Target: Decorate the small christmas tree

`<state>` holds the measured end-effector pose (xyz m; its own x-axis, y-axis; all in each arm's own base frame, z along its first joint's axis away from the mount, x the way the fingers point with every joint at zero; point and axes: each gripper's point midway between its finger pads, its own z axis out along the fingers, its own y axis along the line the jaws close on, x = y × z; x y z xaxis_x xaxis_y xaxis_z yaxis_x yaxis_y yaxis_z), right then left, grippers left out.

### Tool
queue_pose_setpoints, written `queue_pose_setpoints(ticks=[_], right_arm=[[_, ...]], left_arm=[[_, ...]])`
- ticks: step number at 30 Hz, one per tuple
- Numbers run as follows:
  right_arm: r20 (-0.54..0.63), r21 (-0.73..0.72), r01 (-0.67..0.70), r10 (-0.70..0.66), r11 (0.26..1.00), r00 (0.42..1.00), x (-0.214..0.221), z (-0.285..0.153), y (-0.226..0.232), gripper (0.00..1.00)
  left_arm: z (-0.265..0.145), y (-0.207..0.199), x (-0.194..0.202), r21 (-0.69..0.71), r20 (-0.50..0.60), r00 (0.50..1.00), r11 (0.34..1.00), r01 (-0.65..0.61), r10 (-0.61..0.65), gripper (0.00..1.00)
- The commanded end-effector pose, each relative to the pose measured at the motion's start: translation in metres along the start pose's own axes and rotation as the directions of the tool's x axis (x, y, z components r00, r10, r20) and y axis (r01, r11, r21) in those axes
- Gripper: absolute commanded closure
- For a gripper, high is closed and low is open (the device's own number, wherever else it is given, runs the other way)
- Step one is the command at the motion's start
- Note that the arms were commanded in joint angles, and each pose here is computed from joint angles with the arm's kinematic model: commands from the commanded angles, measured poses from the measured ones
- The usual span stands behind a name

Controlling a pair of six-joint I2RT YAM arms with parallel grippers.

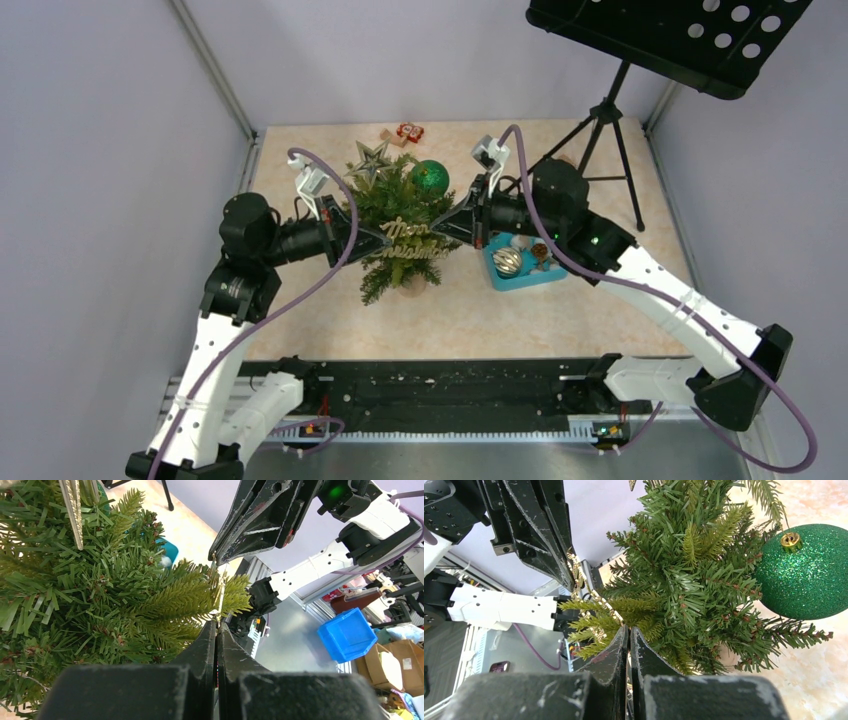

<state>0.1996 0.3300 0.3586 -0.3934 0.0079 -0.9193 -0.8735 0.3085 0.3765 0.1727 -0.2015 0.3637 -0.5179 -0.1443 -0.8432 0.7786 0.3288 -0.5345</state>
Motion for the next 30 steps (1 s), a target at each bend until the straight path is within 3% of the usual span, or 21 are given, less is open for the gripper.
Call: queue_pose_setpoints(ticks=[1,22,27,30], right_arm=[[0.059,0.026,0.024,-0.026,0.999,0.998,-0.014,0.003,-0.008,1.0],[0.05,0.024,0.011,-0.012,1.0,0.999,-0.002,0.01,-0.015,1.0],[0.069,0.032,0.006,-0.008,0.999,0.998,-0.007,0.006,-0.013,0.71],[0.08,0.032,0.008,-0.011,0.999,0.997,-0.011,0.003,-0.011,0.62]], left_arm=[[-0.001,0.002,0.001,-0.004,0.003,1.0,1.0,-0.024,0.024,1.0],[0.0,0.021,0.01,-0.068,0.005,0.999,0.997,-0.049,0.049,1.0],[-0.002,0.014,0.008,-0.046,0.009,0.998,0.997,-0.062,0.063,1.0],[-0.002,0.012,0.007,-0.044,0.015,0.998,0.997,-0.061,0.062,0.99]])
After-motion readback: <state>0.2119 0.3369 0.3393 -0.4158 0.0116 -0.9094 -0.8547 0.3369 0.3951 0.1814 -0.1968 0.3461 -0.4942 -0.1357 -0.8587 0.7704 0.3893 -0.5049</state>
